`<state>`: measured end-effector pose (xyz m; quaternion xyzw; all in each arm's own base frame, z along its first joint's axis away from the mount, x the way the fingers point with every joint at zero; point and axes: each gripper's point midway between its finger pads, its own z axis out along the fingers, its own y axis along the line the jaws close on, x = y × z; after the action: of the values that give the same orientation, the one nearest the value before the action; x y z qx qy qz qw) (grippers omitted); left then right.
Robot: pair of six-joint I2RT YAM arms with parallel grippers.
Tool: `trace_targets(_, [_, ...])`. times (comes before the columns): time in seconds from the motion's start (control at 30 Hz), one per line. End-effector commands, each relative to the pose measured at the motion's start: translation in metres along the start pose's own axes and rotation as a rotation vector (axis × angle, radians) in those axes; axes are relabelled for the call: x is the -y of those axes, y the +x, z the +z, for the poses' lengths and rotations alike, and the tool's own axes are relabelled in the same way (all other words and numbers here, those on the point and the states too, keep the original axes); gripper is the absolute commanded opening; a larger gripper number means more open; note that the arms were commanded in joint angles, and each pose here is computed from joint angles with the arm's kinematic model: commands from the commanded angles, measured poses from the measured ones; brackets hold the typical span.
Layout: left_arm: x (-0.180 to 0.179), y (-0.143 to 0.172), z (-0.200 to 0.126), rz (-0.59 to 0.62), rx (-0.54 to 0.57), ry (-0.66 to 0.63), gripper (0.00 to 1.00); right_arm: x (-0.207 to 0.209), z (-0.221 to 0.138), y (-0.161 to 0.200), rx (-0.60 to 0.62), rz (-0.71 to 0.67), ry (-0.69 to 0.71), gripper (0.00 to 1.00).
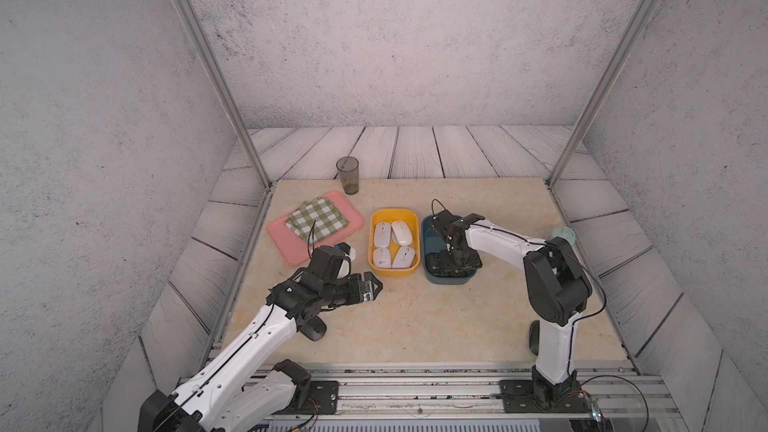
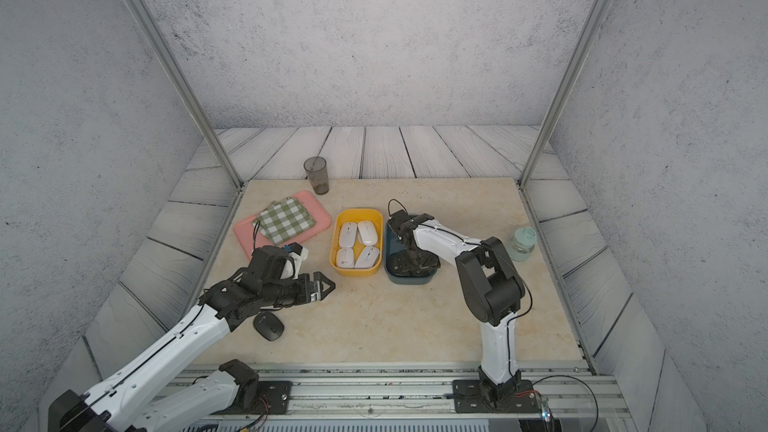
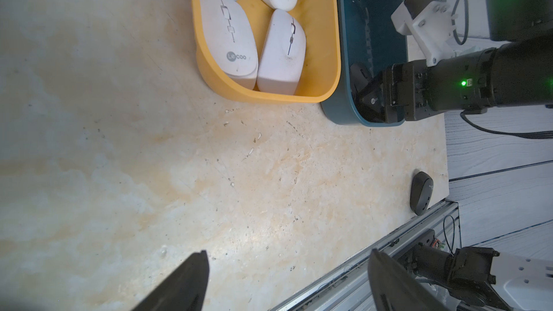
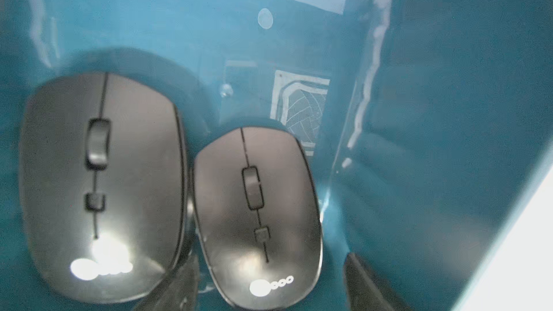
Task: Place the mice by color into the storage box
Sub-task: Place the mouse in the storage box.
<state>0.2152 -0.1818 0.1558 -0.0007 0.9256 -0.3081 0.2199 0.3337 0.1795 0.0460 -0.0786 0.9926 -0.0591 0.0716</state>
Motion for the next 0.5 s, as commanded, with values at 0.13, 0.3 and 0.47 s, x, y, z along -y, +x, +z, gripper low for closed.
trace_targets(0.13, [0.005,-0.011,-0.021,-0.003,0.051,-0.011,0.9,-0.003,-0.04,-0.003,0.067,0.071,-0.072,0.85])
trace_targets(0.3, [-0.024,-0.02,-0.05,-0.097,0.088,-0.17,0.96,-0.008,-0.074,-0.01,0.155,0.096,-0.164,0.99])
trace_targets(0.47, [-0.077,-0.023,-0.063,-0.348,0.104,-0.262,0.98,-0.022,-0.107,-0.01,0.228,0.076,-0.305,0.99])
